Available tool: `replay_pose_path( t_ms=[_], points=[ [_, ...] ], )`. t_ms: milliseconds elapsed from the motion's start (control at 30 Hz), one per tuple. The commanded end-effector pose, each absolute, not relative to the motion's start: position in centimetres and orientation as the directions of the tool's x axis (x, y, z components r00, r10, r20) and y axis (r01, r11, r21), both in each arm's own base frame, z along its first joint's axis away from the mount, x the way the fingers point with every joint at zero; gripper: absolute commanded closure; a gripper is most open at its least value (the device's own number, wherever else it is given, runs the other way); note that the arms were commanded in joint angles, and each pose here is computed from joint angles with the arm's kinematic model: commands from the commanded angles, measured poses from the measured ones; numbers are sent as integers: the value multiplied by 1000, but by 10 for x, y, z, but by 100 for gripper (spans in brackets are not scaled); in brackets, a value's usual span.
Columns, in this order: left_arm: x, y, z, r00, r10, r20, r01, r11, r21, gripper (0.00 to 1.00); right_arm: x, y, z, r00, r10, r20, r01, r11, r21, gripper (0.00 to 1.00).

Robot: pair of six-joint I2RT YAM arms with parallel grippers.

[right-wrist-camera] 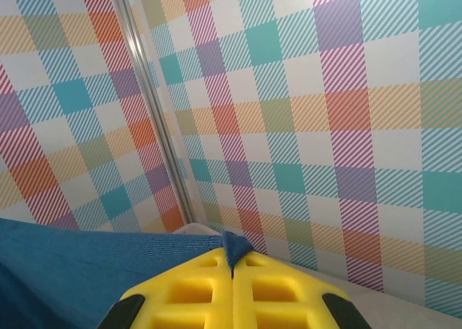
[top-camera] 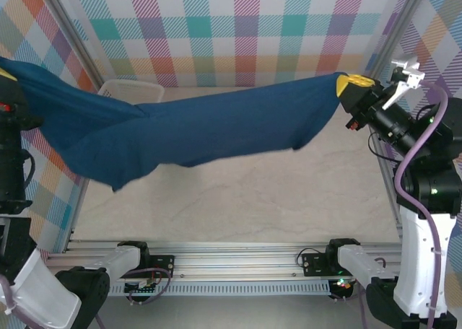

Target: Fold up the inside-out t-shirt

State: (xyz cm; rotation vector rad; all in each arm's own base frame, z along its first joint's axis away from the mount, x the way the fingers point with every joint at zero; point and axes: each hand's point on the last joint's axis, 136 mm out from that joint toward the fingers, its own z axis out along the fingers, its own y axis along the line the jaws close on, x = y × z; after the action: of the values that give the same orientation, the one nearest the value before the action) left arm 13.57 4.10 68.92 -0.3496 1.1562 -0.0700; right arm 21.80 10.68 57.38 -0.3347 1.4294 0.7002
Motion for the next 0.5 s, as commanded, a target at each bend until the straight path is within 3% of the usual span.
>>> replay_pose_path(
  t_ms=[0, 100, 200, 467],
  points=[
    [131, 39, 704, 432, -163, -887, -137, 960, -243, 100, 196, 99, 586, 64, 221, -973, -588, 796, 142, 100],
    [153, 35, 704, 402, -159, -902, -126, 966, -227, 100, 193, 89, 591, 85, 227, -970, -535, 832, 147, 100],
    [210, 32, 687, 307, -159, -938, -140, 968, -210, 100, 219, 81, 581, 47, 227, -973, -478, 860, 178, 100],
    [417, 19, 592, 8, -169, -986, -156, 973, -168, 100, 373, 66, 492, -153, 228, -961, -316, 911, 267, 100]
  ],
)
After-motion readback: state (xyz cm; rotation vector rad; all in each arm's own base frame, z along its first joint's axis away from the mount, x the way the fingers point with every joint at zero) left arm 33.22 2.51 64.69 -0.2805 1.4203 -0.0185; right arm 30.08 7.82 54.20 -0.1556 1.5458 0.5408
